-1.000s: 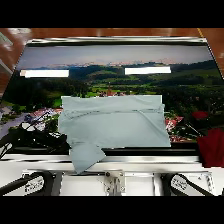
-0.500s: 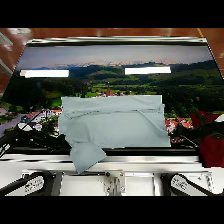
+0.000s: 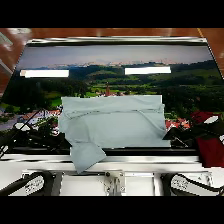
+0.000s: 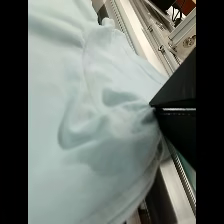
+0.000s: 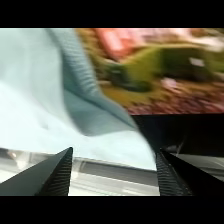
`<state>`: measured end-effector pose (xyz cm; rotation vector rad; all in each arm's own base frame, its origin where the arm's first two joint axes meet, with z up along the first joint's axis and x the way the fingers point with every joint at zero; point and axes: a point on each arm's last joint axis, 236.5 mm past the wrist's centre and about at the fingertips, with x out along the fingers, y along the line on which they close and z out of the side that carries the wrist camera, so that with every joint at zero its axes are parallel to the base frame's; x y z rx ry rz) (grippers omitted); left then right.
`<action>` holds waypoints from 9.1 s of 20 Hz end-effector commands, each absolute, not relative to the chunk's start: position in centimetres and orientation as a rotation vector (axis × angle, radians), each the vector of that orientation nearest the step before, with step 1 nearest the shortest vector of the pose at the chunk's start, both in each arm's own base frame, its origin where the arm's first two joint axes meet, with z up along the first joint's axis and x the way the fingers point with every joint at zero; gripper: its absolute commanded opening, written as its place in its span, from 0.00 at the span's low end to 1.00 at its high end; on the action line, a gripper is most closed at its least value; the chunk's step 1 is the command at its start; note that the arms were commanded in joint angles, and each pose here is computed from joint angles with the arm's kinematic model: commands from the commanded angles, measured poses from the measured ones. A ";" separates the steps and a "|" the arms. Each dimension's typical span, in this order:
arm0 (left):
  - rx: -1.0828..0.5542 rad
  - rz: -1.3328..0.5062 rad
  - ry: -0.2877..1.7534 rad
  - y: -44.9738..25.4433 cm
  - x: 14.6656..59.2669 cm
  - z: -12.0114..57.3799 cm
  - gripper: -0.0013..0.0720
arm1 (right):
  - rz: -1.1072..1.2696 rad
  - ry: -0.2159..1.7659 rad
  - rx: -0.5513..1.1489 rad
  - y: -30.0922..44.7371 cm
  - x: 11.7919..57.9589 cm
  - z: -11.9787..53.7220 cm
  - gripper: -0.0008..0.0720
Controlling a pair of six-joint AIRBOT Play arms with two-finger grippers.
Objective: Fold the shirts.
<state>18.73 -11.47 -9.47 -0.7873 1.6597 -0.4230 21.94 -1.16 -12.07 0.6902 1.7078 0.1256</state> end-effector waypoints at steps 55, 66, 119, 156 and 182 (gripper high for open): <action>-0.517 -0.741 1.234 -27.1 43.4 0.1 0.07 | 0.476 1.044 0.625 9.0 43.3 8.4 0.10; -0.823 -0.867 1.313 -50.6 32.6 -4.3 0.07 | 0.497 0.888 0.574 11.0 32.8 22.2 0.10; -0.562 -0.679 0.692 -7.5 41.2 23.3 0.07 | 0.445 0.972 0.782 9.9 43.6 5.5 0.09; -0.510 -0.829 0.745 -14.0 39.4 23.2 0.07 | -0.826 1.094 0.925 -27.5 14.9 1.9 0.83; 0.165 -0.234 1.332 -12.6 38.9 5.6 0.88 | -0.100 1.283 0.356 -6.7 33.4 6.0 0.83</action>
